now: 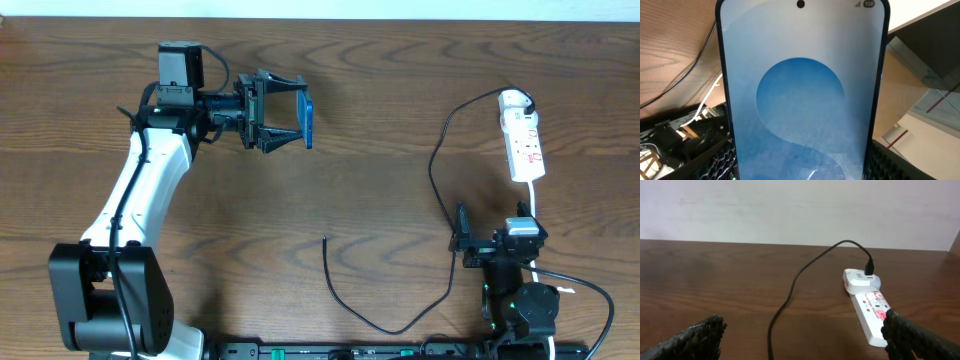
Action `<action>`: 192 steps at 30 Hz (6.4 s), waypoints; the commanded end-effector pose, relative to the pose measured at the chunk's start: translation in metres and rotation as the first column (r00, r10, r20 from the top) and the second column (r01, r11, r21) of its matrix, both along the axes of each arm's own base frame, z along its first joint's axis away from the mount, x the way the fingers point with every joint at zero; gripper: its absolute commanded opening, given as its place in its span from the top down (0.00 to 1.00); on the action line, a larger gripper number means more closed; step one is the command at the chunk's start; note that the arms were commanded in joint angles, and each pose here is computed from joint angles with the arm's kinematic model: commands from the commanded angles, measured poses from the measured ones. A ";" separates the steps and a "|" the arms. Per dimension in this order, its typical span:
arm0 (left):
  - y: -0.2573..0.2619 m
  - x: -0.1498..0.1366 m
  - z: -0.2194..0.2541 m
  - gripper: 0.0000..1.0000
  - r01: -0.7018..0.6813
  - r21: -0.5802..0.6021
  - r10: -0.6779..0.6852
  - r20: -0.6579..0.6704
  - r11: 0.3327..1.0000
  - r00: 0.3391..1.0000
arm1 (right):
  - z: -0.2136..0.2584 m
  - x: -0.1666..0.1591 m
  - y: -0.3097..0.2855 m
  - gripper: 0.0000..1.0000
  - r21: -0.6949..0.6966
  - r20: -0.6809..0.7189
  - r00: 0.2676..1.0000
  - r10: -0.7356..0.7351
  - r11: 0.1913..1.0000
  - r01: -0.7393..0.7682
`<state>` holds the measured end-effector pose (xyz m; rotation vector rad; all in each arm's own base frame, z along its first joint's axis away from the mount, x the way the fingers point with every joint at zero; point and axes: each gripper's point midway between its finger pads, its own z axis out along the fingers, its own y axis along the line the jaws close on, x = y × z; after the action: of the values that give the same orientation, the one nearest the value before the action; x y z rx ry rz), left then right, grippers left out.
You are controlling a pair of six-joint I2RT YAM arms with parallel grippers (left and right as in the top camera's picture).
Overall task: Plug charger to phone and switch on socket
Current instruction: 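Hold the phone upright in the left gripper above the table, then move the right gripper toward the phone's edge held by the left gripper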
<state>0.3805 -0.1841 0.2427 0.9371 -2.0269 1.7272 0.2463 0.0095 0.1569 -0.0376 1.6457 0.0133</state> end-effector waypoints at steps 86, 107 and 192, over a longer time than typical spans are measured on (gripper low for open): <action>0.002 0.002 0.022 0.93 0.007 -0.003 -0.007 0.094 1.000 0.996 | 0.000 0.000 -0.003 0.01 -0.012 0.002 1.000 -0.015 1.000 0.015; 0.013 0.033 0.012 0.93 -0.138 0.111 0.111 0.215 0.984 0.970 | 0.000 0.000 -0.003 0.01 -0.012 0.002 1.000 -0.015 1.000 0.015; -0.020 0.063 0.025 0.93 -0.269 0.177 0.154 0.487 0.947 0.860 | 0.125 0.081 0.170 0.03 0.436 -0.271 0.629 0.728 0.676 -0.594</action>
<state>0.4456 -0.1978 0.2462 0.9741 -2.5524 1.9501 0.3164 0.1748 0.2856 -0.4796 1.9436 1.0763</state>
